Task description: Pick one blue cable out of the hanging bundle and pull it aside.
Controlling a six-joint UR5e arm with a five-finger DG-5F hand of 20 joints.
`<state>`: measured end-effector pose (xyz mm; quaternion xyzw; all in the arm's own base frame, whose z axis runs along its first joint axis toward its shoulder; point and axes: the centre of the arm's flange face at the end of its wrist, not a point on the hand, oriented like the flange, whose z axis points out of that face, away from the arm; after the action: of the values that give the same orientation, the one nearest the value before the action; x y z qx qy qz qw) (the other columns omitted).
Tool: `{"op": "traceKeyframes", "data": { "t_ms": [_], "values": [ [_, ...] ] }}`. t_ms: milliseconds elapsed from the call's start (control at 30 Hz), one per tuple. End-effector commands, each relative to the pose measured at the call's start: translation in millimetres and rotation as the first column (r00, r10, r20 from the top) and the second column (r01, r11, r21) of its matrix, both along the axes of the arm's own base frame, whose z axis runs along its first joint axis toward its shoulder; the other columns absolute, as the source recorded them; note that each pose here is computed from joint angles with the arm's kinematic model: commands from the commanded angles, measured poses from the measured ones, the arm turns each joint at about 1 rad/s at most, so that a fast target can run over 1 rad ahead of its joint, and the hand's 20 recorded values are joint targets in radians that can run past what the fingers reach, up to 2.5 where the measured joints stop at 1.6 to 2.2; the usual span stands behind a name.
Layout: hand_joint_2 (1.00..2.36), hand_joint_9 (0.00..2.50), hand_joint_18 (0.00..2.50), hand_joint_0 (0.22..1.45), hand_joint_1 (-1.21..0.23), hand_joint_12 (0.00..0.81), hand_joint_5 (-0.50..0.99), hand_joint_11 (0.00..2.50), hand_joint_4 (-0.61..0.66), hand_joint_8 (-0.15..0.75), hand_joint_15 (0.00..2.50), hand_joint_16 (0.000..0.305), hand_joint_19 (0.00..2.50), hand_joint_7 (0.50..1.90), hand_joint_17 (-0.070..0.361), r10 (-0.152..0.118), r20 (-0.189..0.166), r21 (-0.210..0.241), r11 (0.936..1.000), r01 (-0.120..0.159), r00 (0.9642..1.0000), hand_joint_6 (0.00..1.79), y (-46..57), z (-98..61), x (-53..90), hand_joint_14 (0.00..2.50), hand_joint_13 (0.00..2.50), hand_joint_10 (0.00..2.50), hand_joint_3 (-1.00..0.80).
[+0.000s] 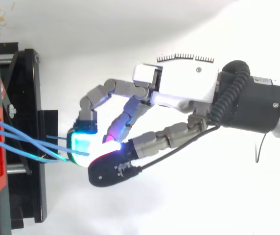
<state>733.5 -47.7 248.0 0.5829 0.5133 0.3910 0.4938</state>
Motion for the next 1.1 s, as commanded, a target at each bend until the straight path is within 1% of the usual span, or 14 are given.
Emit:
{"op": "traceKeyframes", "data": {
  "t_ms": [0, 67, 167, 233, 267, 300, 333, 400, 433, 467, 533, 567, 733, 1067],
  "values": [
    [1.01, 1.17, 0.74, 0.59, -0.90, 0.389, -0.04, 0.20, -0.27, 0.272, 0.49, 0.055, 0.45, 1.03, 0.123, 0.057, -0.034, 0.013, 0.9983, -0.057, 0.9978, 0.88, 5.0, -2.3, -3.2, 0.02, 0.94, 0.01, 0.16],
    [1.01, 1.17, 0.75, 0.59, -0.90, 0.387, -0.04, 0.20, -0.27, 0.271, 0.50, 0.055, 0.45, 1.03, 0.124, 0.066, -0.048, 0.014, 0.9977, -0.066, 0.9966, 0.88, 1.7, -5.6, -5.7, 0.02, 0.95, 0.01, 0.16],
    [1.01, 1.18, 0.75, 0.59, -0.90, 0.388, -0.03, 0.20, -0.27, 0.272, 0.50, 0.055, 0.45, 1.03, 0.124, 0.084, -0.065, 0.019, 0.9964, -0.083, 0.9944, 0.88, 2.5, -11.0, -12.2, 0.02, 0.95, 0.01, 0.16],
    [1.01, 1.19, 0.75, 0.59, -0.90, 0.389, -0.03, 0.22, -0.27, 0.277, 0.50, 0.055, 0.46, 1.03, 0.125, 0.084, -0.071, 0.019, 0.9964, -0.082, 0.9940, 0.88, 0.7, -13.5, -17.6, 0.02, 0.96, 0.01, 0.16],
    [1.01, 1.19, 0.75, 0.59, -0.90, 0.390, -0.03, 0.21, -0.27, 0.277, 0.50, 0.056, 0.46, 1.03, 0.125, 0.088, -0.062, 0.020, 0.9960, -0.087, 0.9942, 0.88, 2.8, -16.3, -24.7, 0.02, 0.96, 0.01, 0.16],
    [1.01, 1.20, 0.75, 0.59, -0.90, 0.388, -0.03, 0.20, -0.26, 0.277, 0.50, 0.056, 0.46, 1.03, 0.125, 0.085, -0.050, 0.020, 0.9962, -0.085, 0.9951, 0.88, 2.2, -14.6, -26.3, 0.02, 0.96, 0.01, 0.16],
    [1.01, 1.19, 0.76, 0.59, -0.90, 0.387, -0.03, 0.22, -0.27, 0.278, 0.50, 0.056, 0.46, 1.03, 0.125, 0.070, -0.016, 0.016, 0.9975, -0.069, 0.9975, 0.88, 1.0, -13.8, -29.7, 0.02, 0.96, 0.01, 0.16],
    [1.01, 1.20, 0.76, 0.58, -0.90, 0.389, -0.03, 0.22, -0.27, 0.278, 0.50, 0.056, 0.45, 1.04, 0.126, 0.041, 0.009, 0.013, 0.9991, -0.041, 0.9991, 0.88, -1.7, -14.3, -28.8, 0.02, 0.96, 0.01, 0.16],
    [1.01, 1.20, 0.76, 0.59, -0.90, 0.387, -0.03, 0.23, -0.27, 0.279, 0.51, 0.056, 0.46, 1.04, 0.126, 0.029, 0.016, 0.011, 0.9995, -0.029, 0.9995, 0.88, -2.8, -13.7, -28.2, 0.02, 0.96, 0.01, 0.16],
    [1.01, 1.21, 0.76, 0.58, -0.90, 0.385, -0.03, 0.22, -0.27, 0.277, 0.51, 0.056, 0.46, 1.04, 0.126, 0.010, 0.016, 0.004, 0.9999, -0.010, 0.9998, 0.88, -4.8, -13.6, -28.5, 0.02, 0.96, 0.01, 0.16],
    [1.01, 1.21, 0.76, 0.59, -0.90, 0.387, -0.03, 0.23, -0.27, 0.275, 0.52, 0.056, 0.46, 1.04, 0.126, -0.014, 0.010, -0.007, 0.9999, 0.014, 0.9999, 0.88, -7.4, -13.9, -29.7, 0.02, 0.97, 0.01, 0.16],
    [1.01, 1.21, 0.76, 0.58, -0.90, 0.388, -0.03, 0.23, -0.27, 0.279, 0.52, 0.056, 0.46, 1.04, 0.126, -0.019, 0.010, -0.008, 0.9998, 0.019, 0.9998, 0.88, -7.9, -13.8, -29.7, 0.02, 0.97, 0.01, 0.16],
    [1.01, 1.22, 0.77, 0.59, -0.90, 0.385, -0.03, 0.24, -0.27, 0.280, 0.52, 0.056, 0.46, 1.04, 0.127, -0.012, 0.009, -0.008, 0.9999, 0.012, 0.9999, 0.88, -6.3, -14.8, -29.3, 0.02, 0.97, 0.01, 0.16],
    [1.01, 1.23, 0.77, 0.59, -0.90, 0.385, -0.03, 0.25, -0.27, 0.280, 0.54, 0.057, 0.47, 1.03, 0.128, -0.018, 0.011, -0.009, 0.9998, 0.018, 0.9998, 0.88, -6.9, -13.7, -29.5, 0.02, 0.98, 0.01, 0.16]
  ]
}}
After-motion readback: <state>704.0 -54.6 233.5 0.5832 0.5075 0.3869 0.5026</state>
